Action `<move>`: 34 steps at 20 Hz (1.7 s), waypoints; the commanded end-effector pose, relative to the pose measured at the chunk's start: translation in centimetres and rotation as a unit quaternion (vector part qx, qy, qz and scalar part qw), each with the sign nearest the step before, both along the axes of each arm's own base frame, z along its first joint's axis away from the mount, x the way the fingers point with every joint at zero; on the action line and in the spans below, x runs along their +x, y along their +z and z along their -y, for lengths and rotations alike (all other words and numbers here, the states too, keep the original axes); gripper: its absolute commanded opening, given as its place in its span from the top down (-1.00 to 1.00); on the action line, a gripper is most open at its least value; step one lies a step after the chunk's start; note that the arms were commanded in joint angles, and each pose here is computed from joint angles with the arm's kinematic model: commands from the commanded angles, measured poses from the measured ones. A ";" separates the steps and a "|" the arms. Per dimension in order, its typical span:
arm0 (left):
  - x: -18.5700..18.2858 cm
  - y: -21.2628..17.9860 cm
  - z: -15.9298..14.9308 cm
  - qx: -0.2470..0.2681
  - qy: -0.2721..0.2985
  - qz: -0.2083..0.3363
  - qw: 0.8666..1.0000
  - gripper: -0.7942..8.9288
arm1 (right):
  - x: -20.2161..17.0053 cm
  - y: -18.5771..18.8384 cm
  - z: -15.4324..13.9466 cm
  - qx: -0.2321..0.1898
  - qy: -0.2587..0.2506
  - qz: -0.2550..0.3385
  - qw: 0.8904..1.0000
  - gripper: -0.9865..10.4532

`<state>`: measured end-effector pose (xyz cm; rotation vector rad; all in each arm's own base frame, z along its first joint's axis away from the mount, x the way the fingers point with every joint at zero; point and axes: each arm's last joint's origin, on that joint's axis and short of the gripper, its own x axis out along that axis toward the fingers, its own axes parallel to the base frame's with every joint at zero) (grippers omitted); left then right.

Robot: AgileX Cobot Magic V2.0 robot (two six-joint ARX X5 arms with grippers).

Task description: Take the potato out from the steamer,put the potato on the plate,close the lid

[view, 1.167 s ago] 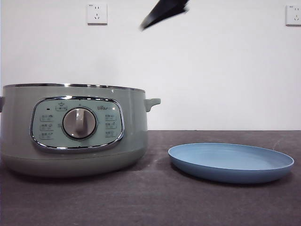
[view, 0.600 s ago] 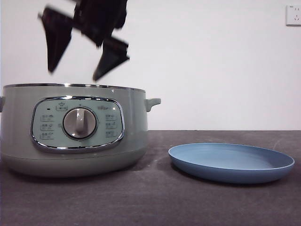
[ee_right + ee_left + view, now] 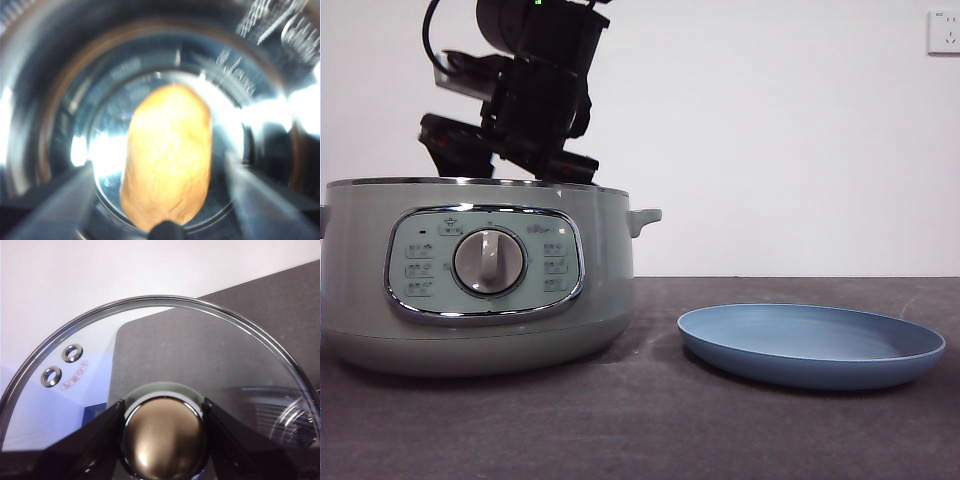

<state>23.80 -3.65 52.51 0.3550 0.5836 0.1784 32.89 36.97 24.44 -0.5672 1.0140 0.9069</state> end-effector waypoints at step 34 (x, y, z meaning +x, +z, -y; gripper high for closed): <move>-0.5 0.0 0.7 -0.087 -0.113 -0.021 0.990 0.85 | -1.8 4.9 25.9 -0.041 -0.357 -0.039 0.933 0.84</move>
